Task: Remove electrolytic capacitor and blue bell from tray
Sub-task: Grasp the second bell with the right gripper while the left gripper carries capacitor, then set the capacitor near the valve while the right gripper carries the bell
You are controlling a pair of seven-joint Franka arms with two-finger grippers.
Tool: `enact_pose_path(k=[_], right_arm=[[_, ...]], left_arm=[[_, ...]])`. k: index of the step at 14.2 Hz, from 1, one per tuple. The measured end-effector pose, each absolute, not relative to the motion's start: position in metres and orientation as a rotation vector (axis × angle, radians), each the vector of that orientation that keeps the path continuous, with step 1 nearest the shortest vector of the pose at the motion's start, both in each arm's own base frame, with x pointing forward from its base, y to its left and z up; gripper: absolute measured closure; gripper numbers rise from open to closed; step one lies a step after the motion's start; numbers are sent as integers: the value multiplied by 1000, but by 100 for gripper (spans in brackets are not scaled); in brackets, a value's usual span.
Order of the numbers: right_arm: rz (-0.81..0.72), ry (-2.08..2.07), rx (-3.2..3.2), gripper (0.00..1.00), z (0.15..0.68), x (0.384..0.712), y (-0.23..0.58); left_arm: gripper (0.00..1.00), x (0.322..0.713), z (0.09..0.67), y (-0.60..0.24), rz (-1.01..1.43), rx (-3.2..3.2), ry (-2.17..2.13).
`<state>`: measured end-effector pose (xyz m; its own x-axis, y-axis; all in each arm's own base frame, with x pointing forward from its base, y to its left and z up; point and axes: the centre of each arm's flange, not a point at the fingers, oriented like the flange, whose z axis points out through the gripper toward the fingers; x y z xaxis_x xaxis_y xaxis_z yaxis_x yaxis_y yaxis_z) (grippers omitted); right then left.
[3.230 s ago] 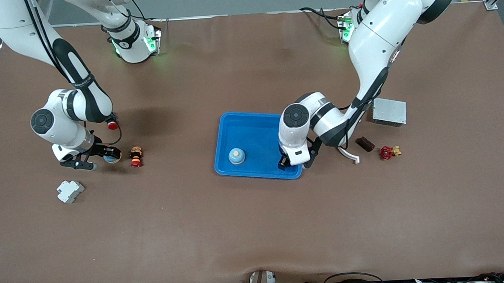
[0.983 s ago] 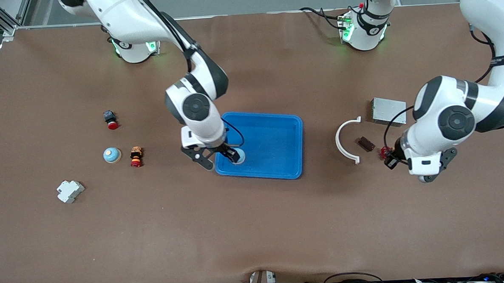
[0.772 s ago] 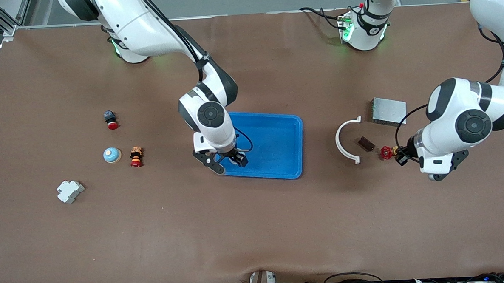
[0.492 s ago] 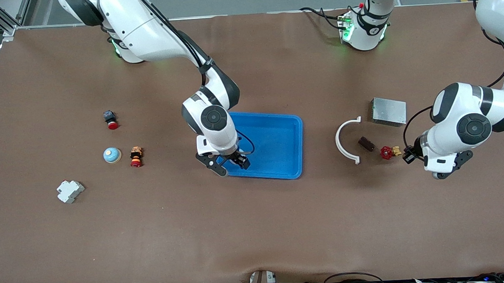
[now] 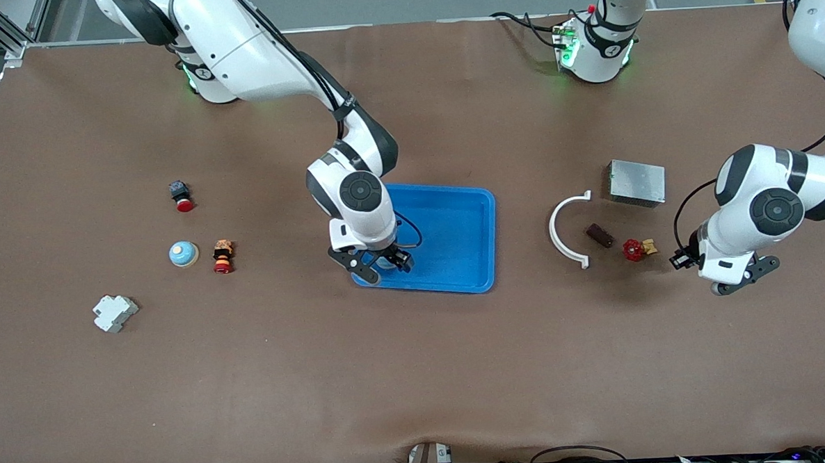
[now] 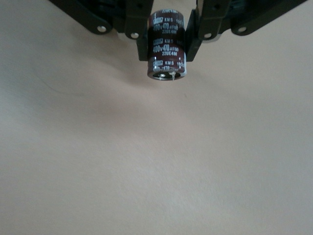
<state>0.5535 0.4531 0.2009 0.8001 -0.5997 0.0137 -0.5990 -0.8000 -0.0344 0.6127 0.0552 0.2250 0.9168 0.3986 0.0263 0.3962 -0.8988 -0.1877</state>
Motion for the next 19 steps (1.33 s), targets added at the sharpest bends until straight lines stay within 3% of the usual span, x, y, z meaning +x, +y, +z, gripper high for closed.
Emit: enact_pose_path(k=[5,6,9,12,15,19], right_arm=[[-36,987,-2958,0,197,551,455],[-37,992,-2956,4,197,551,455],[-39,1003,-2952,37,198,552,455],[-40,1048,-2934,37,198,552,455],[-41,1068,-2925,37,200,553,456],[-5,1075,-2961,37,211,550,462]], left_arm=[[67,606,201,83,26,-2951,-466],[67,603,198,84,11,-2969,-444],[67,596,188,101,-51,-2978,-363],[66,594,184,105,-58,-2978,-344],[42,596,186,97,-69,-2986,-322],[1,616,223,66,-153,-3000,-266]])
